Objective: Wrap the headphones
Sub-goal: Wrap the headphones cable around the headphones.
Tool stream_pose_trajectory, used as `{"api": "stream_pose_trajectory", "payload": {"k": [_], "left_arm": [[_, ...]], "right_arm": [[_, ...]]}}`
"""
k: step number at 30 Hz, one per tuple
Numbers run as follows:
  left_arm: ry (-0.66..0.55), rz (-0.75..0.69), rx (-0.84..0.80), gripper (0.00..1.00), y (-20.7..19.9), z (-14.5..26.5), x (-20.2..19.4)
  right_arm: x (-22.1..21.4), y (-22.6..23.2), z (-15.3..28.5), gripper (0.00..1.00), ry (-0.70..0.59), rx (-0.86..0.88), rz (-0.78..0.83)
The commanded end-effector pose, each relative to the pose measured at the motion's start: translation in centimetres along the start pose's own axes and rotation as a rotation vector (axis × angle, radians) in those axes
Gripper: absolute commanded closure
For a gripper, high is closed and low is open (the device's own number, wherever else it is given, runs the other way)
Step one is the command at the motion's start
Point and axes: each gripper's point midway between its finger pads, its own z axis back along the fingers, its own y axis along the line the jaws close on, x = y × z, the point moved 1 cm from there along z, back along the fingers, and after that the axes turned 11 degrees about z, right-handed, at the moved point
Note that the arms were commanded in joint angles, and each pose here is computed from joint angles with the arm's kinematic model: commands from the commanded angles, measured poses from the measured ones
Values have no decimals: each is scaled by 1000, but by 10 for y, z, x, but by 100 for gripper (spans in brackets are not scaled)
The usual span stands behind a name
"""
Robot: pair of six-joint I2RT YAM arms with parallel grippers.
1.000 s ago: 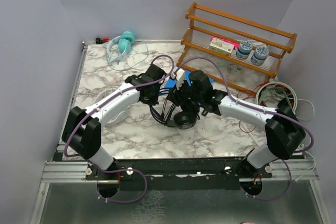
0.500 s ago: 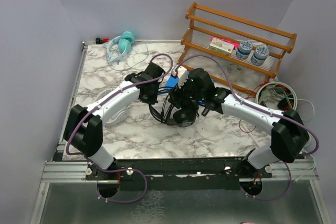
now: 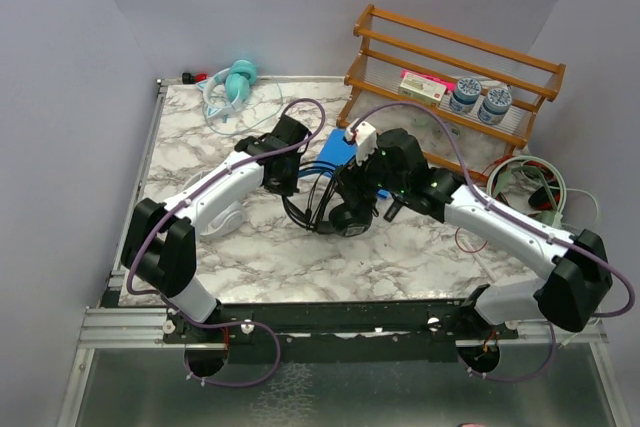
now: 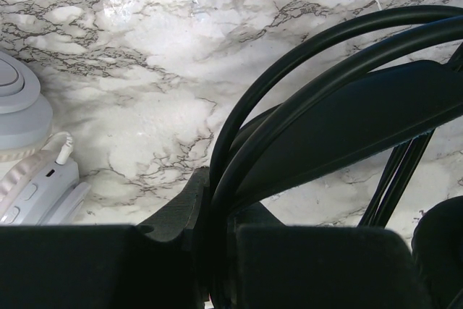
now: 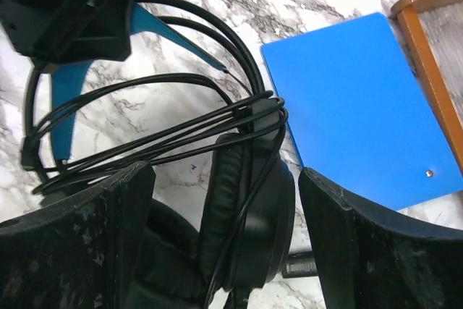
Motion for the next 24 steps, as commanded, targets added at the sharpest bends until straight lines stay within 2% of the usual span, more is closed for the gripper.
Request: {"api": "stream_pose_trajectory", "payload": {"k": [1,7,13,18,24], "left_arm": [[-49,42,-83,100,-19,11,18],[-50,60,-88,100,-20,12,18],[-59,75,-81,100,-18,14,19],[-68,82,-83,100,-19,16,20],[-79,85,-93,100,-20,19,23]], "right_arm": [[20,1,21,11,-62,11,-34],[63,24,22,27,-171,146,-279],[68,43,3,31,-145,236,-573],[59,49,-13,32,-125,246,-684],[58,43,-25,34,-122,207,-717]]}}
